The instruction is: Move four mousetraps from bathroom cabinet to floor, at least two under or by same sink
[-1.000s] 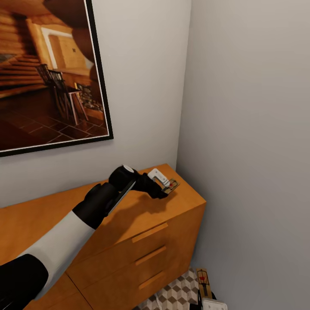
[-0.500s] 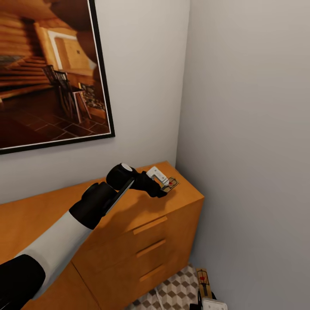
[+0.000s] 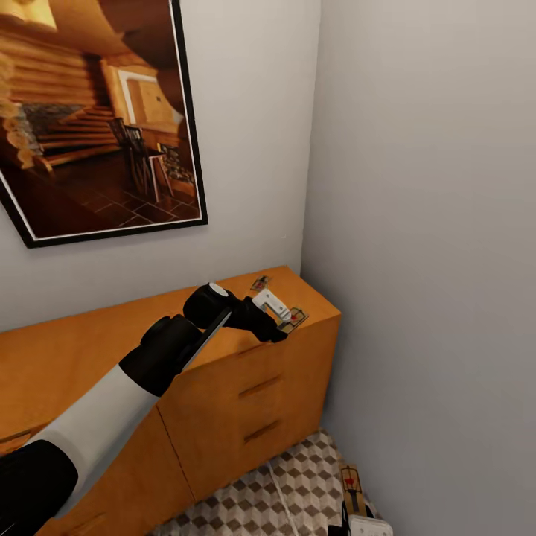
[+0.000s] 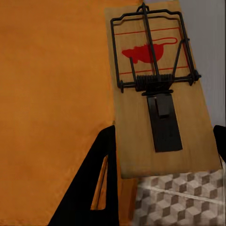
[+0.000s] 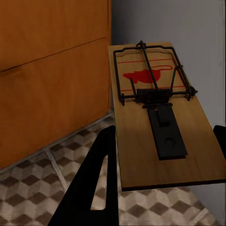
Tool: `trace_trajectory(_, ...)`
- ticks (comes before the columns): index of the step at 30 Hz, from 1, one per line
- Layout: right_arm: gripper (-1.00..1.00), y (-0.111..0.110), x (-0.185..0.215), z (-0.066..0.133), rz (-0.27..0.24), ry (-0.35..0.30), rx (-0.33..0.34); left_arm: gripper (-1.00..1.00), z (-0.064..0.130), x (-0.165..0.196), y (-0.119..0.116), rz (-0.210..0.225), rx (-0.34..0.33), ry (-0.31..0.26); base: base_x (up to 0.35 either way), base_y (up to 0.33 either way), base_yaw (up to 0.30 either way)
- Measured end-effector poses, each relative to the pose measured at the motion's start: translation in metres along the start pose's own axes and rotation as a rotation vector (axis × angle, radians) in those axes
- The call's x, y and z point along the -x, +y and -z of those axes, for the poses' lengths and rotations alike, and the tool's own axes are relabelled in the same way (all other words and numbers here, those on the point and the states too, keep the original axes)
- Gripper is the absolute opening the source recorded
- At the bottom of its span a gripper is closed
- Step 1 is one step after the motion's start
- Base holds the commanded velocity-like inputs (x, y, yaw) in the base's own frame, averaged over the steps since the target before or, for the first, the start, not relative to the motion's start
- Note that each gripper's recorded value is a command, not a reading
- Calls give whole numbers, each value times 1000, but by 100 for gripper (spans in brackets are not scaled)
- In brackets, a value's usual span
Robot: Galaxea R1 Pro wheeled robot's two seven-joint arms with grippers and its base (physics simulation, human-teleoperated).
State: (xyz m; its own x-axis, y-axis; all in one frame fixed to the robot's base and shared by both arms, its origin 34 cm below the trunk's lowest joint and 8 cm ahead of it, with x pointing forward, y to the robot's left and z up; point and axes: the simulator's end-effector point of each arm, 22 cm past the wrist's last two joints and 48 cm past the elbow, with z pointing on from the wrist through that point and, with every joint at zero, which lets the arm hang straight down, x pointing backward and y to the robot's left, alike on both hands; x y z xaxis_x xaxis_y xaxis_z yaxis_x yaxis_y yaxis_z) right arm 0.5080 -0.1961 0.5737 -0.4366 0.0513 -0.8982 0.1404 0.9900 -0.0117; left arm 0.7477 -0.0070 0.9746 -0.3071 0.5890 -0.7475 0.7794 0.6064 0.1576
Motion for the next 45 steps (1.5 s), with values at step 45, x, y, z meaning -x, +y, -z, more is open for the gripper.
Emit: trace_trajectory(45, -100, -1, 1, 0, 0, -2, -1, -100, -106, -189, 6, 66, -66, 253, -257, 0, 0)
